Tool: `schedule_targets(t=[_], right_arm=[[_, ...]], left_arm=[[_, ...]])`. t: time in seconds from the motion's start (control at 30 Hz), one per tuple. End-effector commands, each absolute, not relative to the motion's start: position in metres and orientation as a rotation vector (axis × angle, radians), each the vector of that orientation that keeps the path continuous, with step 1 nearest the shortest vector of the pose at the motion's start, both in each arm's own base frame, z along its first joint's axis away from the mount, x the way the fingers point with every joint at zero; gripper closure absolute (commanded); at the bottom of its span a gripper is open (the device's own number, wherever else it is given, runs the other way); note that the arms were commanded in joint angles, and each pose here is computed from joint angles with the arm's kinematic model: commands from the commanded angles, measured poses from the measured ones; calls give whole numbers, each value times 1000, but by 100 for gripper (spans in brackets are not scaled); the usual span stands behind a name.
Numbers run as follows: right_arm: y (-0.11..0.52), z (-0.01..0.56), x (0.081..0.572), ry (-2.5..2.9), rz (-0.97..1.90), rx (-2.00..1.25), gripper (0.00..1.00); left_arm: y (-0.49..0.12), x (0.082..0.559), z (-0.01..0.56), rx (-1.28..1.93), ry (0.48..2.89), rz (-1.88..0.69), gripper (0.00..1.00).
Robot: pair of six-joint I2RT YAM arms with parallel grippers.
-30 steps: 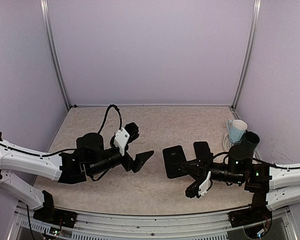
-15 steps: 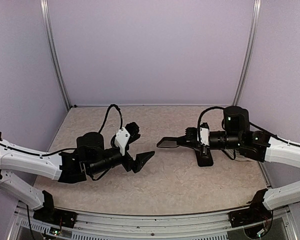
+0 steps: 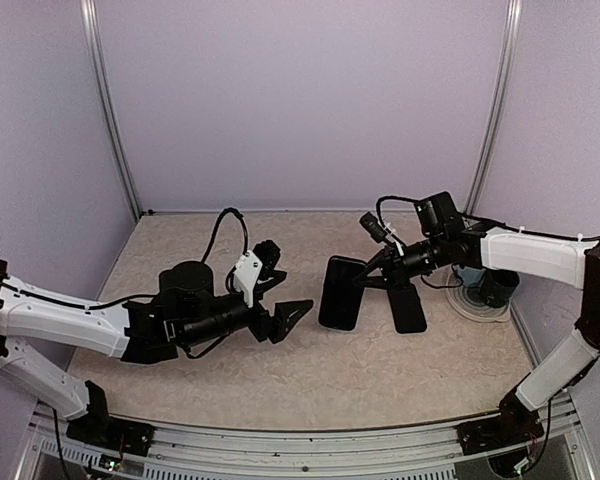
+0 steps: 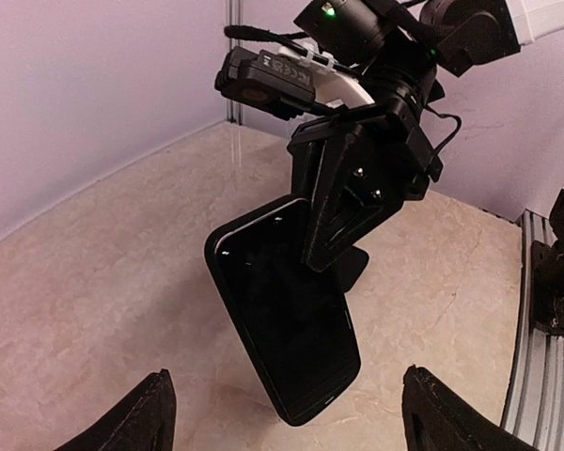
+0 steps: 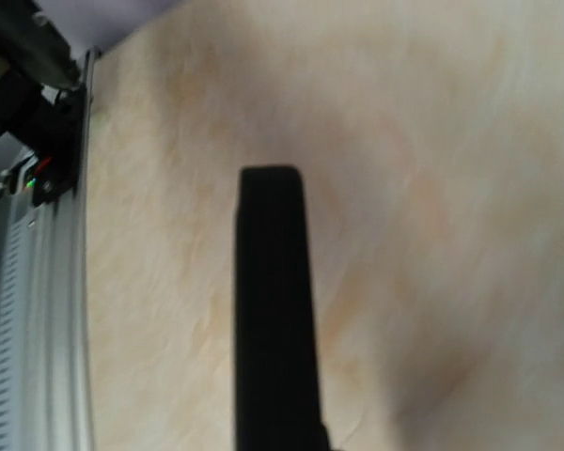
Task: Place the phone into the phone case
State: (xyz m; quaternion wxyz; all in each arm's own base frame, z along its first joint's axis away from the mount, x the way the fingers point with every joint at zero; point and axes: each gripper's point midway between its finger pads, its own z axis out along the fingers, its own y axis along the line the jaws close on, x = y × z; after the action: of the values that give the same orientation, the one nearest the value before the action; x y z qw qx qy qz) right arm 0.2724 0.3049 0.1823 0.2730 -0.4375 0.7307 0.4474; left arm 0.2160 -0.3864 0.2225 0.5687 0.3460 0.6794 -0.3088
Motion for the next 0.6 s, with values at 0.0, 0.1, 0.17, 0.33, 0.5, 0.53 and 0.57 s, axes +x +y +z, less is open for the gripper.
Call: schedule_targets(t=[0.0, 0.1, 0.17, 0.33, 0.5, 0.53, 0.57], right_arm=[[305, 165, 274, 2206, 1334, -1017, 100], [303, 144, 279, 2304, 1373, -975, 100], [302, 131, 280, 2354, 1384, -963, 100], [305, 116, 282, 2400, 1497, -956, 100], [305, 107, 271, 2388, 1558, -1000, 100], [303, 110, 269, 2369, 1548, -1009, 100], [303, 113, 267, 2351, 1543, -1014, 100]], left_arm=[[-404, 225, 202, 725, 1699, -826, 19], [-411, 233, 191, 683, 1759, -853, 19], [-419, 237, 179, 681, 1814, -859, 20], [-427, 251, 145, 648, 1959, -807, 27], [-426, 270, 118, 576, 2079, -790, 39], [-425, 271, 116, 566, 2089, -799, 35], [-423, 272, 113, 559, 2096, -819, 31]])
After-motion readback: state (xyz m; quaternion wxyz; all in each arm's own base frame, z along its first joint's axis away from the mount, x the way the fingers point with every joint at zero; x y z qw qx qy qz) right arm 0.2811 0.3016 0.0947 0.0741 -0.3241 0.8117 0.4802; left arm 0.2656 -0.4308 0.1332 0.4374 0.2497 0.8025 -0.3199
